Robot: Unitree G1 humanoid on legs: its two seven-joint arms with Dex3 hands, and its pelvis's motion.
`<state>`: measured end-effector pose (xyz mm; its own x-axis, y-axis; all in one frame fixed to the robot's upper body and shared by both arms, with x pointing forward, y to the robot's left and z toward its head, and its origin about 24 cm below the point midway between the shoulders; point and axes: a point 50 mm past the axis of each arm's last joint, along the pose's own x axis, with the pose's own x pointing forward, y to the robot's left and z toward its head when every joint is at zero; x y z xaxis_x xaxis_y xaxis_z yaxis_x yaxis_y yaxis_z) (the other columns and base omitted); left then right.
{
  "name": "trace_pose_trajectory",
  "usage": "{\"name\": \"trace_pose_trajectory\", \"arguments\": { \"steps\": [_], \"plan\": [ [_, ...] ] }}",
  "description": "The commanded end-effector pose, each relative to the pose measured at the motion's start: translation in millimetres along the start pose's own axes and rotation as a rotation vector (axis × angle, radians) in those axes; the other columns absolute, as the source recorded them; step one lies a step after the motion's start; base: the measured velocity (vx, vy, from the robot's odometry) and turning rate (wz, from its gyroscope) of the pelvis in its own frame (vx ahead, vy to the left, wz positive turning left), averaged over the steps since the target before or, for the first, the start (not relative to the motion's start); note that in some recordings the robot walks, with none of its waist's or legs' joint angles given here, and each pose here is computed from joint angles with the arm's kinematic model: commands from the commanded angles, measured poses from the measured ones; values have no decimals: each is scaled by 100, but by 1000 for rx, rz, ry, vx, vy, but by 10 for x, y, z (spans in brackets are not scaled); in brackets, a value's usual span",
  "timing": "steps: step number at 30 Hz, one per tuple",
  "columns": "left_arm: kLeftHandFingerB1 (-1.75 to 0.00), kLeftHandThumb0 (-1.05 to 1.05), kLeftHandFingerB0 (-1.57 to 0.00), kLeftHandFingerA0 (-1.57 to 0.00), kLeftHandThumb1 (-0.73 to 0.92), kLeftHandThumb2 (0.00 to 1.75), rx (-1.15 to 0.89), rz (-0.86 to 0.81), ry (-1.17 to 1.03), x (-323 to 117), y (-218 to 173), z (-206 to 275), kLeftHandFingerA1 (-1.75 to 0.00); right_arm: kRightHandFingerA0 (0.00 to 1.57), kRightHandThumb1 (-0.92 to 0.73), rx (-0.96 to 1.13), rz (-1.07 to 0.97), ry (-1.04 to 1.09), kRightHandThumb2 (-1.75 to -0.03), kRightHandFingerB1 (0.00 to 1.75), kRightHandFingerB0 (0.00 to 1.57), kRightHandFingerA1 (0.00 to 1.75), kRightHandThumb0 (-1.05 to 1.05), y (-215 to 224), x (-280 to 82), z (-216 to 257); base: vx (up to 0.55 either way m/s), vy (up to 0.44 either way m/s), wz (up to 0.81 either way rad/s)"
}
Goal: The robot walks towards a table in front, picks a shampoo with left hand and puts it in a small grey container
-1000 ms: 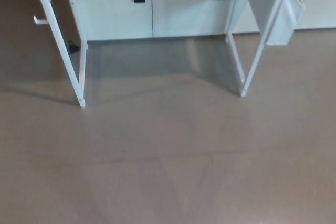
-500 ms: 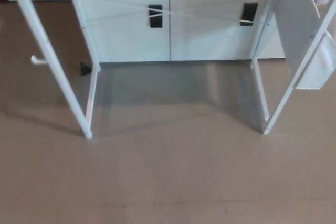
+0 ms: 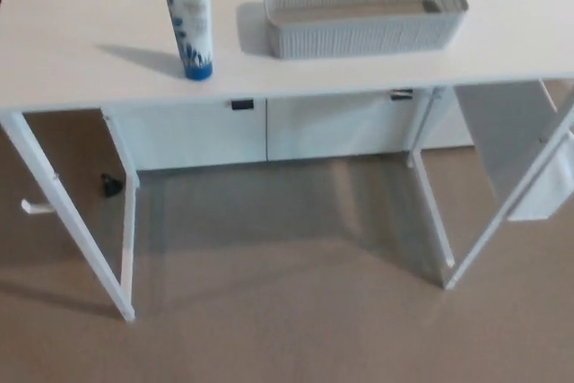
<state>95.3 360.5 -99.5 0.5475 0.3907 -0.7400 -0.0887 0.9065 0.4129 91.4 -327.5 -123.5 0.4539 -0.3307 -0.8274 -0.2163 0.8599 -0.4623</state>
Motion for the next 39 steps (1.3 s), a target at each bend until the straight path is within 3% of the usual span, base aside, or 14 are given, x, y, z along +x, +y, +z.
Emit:
{"name": "trace_pose_trajectory", "arguments": {
  "steps": [1, 3, 9, 10, 11, 15, 16, 22, 23, 25, 26, 30, 31, 39],
  "plan": [
    [-40, -26, -52, -69, 60, 58, 30, 7, -3, -1, 46, 16, -45, 69, -70, -3, 12, 23, -60, 41, 51, 50, -26, -16, -1, -25, 174, -64, 18],
    [-50, -35, -49, -64, 51, 72, 30, 3, -5, 4, 47, 31, -55, 68, -70, -9, 18, 31, -60, 41, 51, 49, -25, -7, -1, -35, 160, -135, 11],
    [-50, -35, -49, -68, 51, 73, 28, -14, 1, 0, 43, 17, -57, 62, -72, 14, 28, 21, -60, 41, 49, 49, -27, -19, -16, -60, 200, -128, -8],
    [-41, -25, -54, -72, 61, 58, 30, -10, -6, 24, 33, 71, -47, 63, -72, 13, 22, 4, -61, 41, 49, 49, -27, -45, -1, 1, 130, -85, -5],
    [-50, -34, -50, -67, 51, 72, 27, -9, -9, 27, 31, 78, -56, 66, -72, 9, 16, 1, -61, 41, 50, 49, -27, -45, -1, 5, 123, -74, -13],
    [-49, -34, -47, -66, 52, 72, 32, -25, 16, 6, -1, 0, -56, 67, -70, 6, 11, 30, -60, 41, 50, 51, -25, -40, -29, -98, 121, -57, -13],
    [-49, -35, -48, -66, 51, 72, 43, -23, 27, -7, -17, -42, -56, 63, -60, -3, 14, 49, -79, 50, 44, 59, -34, -36, -46, -159, 163, 108, -8],
    [-49, -33, -48, -65, 51, 71, 26, -22, 15, 19, -25, 20, -55, 67, -58, -22, -3, 41, -79, 51, 46, 61, -36, -57, -31, -116, 156, 222, -6],
    [-49, -33, -49, -67, 51, 71, 22, -21, 7, 30, -34, 49, -56, 72, -71, -5, -4, 29, -61, 41, 51, 51, -28, -70, -27, -91, 127, 142, 3],
    [-48, -32, -47, -63, 52, 71, 21, -32, 7, 37, -45, 64, -54, 70, -70, 6, -1, 19, -60, 41, 50, 51, -28, -90, -34, -94, 97, 95, 5],
    [-40, -22, -51, -65, 63, 58, 24, -37, 10, 40, -48, 66, -45, 69, -69, 3, -3, 20, -60, 41, 50, 51, -27, -94, -36, -98, 96, 44, 7],
    [-40, -24, -51, -65, 64, 59, 33, -41, 7, 35, -37, 65, -45, 65, -70, 9, 5, 23, -60, 41, 50, 51, -26, -91, -36, -102, 116, -6, 6],
    [-49, -34, -48, -61, 55, 74, 23, -38, 8, 38, -36, 70, -54, 70, -71, 11, 3, 27, -61, 40, 49, 50, -27, -84, -34, -103, 123, -68, 3],
    [-50, -35, -48, -63, 54, 74, 43, -42, 7, 31, -34, 63, -56, 71, -70, 6, 0, 40, -60, 40, 49, 51, -27, -43, -52, -163, 84, -126, -5]
  ]
}}
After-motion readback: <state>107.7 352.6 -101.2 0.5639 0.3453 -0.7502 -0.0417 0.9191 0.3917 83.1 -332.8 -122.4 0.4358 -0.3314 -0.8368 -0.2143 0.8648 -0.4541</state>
